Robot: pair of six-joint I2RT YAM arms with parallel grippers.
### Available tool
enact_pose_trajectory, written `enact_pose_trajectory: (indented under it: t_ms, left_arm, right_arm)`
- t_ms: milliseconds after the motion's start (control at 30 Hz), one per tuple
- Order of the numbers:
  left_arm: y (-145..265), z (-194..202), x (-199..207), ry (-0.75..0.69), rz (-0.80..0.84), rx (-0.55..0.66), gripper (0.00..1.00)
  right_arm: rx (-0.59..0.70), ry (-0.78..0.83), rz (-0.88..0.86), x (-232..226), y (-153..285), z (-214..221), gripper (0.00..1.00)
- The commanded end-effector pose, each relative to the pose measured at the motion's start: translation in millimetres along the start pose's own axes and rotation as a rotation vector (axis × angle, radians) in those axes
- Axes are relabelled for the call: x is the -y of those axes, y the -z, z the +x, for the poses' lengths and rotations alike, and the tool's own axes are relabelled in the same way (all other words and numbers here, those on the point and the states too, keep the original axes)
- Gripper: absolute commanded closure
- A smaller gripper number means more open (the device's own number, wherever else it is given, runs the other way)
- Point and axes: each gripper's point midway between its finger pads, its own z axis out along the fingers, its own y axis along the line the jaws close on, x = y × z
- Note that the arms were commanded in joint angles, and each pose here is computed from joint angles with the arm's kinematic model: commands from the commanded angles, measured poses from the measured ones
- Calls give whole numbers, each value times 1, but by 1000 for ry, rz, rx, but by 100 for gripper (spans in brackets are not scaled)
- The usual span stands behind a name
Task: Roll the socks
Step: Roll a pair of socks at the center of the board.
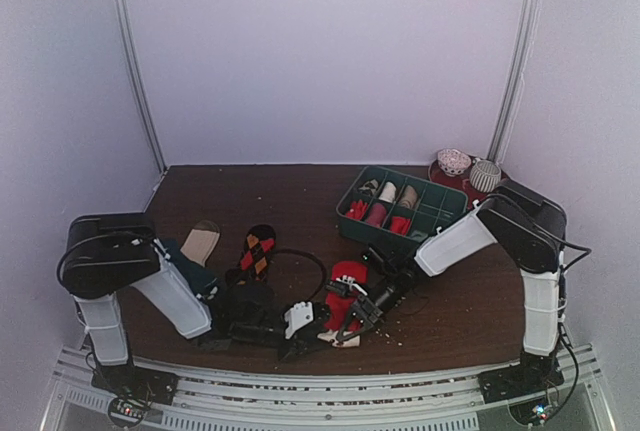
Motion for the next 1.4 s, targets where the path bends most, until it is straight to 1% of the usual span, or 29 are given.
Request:
enact_pose_trajectory:
  t_ms: [0, 133, 200, 267, 333, 400, 500, 567, 700, 767, 833, 900, 1000, 1167, 1267, 1367]
  left_arm:
    - [-8, 3, -1, 11, -4, -3, 83]
    - [-10, 6, 1, 30, 7, -11, 100]
    - [-9, 9, -1, 57, 1, -25, 100]
    - [-7, 12, -1, 98, -4, -58, 100]
    - [-3, 18, -4, 179, -16, -117, 100]
    - [-1, 23, -5, 271, 3, -186, 100]
    - [4, 39, -3, 382, 24, -304, 100]
    - [7, 48, -3, 452, 39, -360, 100]
    - [12, 70, -9, 592, 46, -434, 100]
    - [12, 81, -10, 656, 50, -470, 100]
    - [10, 85, -8, 698, 76, -496, 100]
    - [8, 91, -5, 716, 96, -526, 100]
    - [6, 96, -3, 720, 111, -565, 100]
    - [7, 107, 0, 717, 124, -613, 100]
    - [9, 109, 2, 723, 131, -618, 100]
    - [9, 109, 1, 721, 131, -620, 100]
  right_arm:
    - [-66, -160, 122, 40, -6, 35, 89]
    - [-56, -136, 113, 34, -4, 30, 87]
    - [-45, -113, 115, 29, -2, 26, 81]
    - [-21, -49, 130, 18, 4, 19, 75]
    - [20, 33, 163, 4, 14, 7, 70]
    - [88, 135, 221, -13, 28, -10, 65]
    - [217, 279, 327, -35, 53, -30, 63]
    - [314, 366, 403, -45, 71, -37, 62]
    - [437, 541, 541, -50, 87, -30, 59]
    - [450, 635, 610, -48, 83, -20, 59]
    - [417, 759, 696, -46, 73, -10, 59]
    - [383, 857, 744, -46, 59, 1, 58]
    - [368, 956, 805, -46, 50, 4, 58]
    - [344, 1003, 921, -33, 51, -2, 57]
    - [341, 1038, 928, -33, 50, -4, 56]
    - [286, 1033, 923, -24, 42, -3, 56]
